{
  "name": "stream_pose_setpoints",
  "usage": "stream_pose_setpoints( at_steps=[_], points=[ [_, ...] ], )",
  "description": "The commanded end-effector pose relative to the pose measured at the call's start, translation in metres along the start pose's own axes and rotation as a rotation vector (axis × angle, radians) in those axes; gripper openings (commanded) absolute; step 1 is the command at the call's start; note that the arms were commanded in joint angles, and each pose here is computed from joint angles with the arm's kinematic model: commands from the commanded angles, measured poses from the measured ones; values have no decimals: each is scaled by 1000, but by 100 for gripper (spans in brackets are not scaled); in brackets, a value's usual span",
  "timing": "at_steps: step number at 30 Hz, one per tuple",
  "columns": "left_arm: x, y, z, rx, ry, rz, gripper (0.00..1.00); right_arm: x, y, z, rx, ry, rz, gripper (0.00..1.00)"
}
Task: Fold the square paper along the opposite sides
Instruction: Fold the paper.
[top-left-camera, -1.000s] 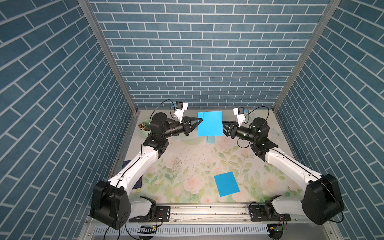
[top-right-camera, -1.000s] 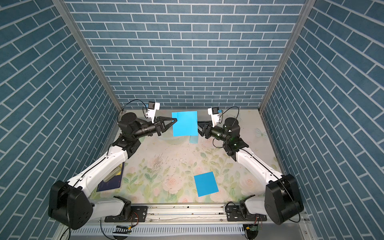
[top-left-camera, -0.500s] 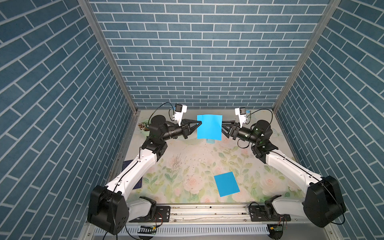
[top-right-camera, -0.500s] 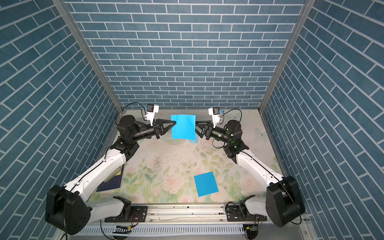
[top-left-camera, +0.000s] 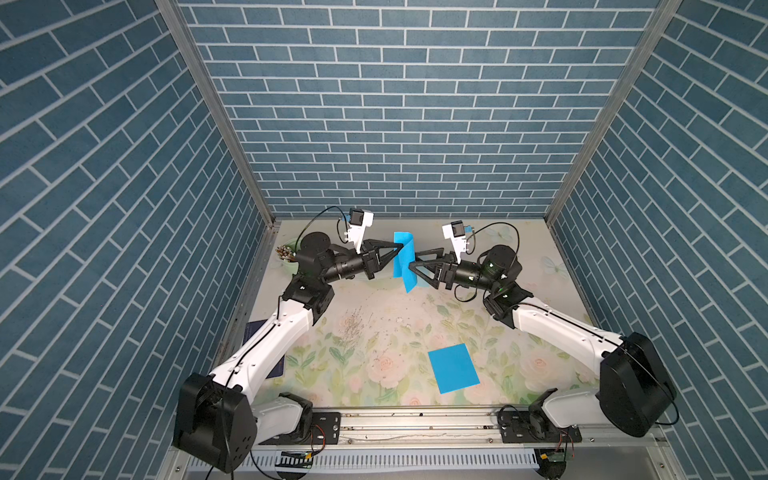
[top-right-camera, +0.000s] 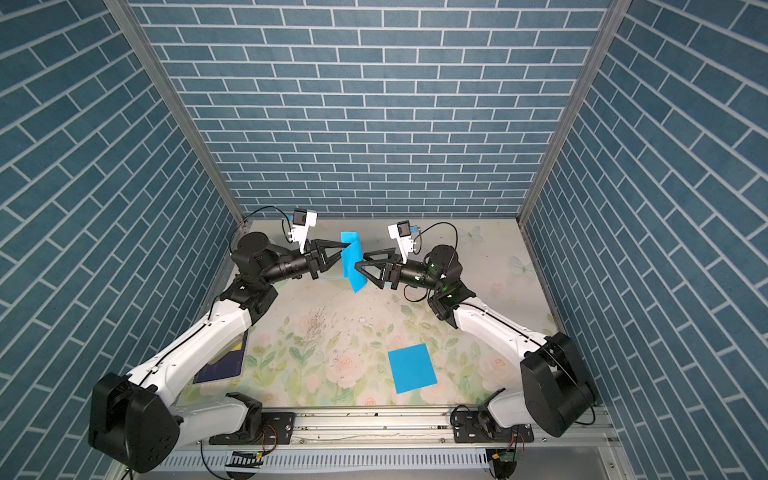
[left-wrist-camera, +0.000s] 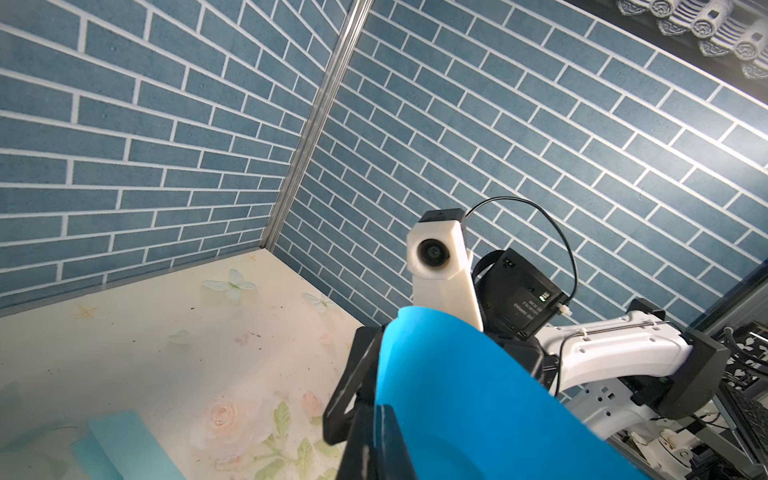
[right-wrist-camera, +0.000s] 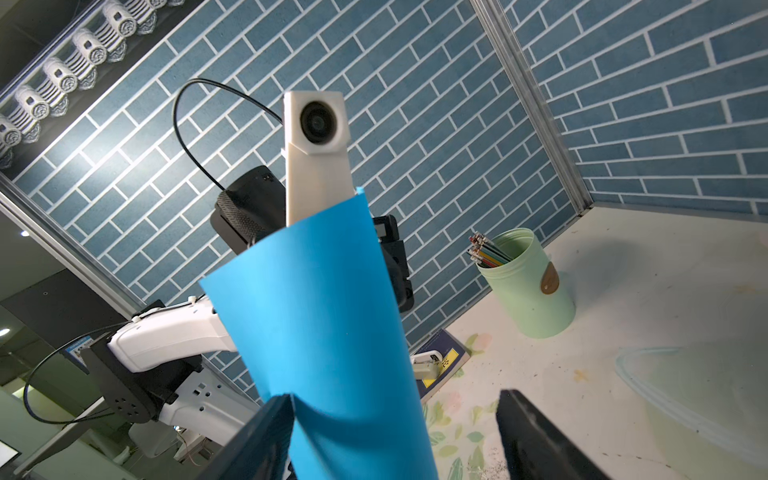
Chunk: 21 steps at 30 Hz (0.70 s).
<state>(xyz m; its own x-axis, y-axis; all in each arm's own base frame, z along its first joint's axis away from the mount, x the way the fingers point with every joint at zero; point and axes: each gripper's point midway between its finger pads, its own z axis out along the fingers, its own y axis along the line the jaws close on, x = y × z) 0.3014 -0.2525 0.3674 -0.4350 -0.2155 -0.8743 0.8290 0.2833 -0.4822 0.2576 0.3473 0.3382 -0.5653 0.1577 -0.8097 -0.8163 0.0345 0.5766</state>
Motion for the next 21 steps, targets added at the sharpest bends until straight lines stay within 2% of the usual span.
stream_pose_setpoints(
  at_steps=[1, 12, 21],
  points=[
    [-7, -14, -6, 36, -27, 33, 0, -16, 20, 8, -80, -18, -46, 81],
    [-3, -12, -6, 37, -24, 31, 0, -19, 32, 10, -152, -22, -45, 70],
    [-4, -12, -5, 42, -23, 35, 0, -18, 33, 11, -168, -7, -47, 54]
  ],
)
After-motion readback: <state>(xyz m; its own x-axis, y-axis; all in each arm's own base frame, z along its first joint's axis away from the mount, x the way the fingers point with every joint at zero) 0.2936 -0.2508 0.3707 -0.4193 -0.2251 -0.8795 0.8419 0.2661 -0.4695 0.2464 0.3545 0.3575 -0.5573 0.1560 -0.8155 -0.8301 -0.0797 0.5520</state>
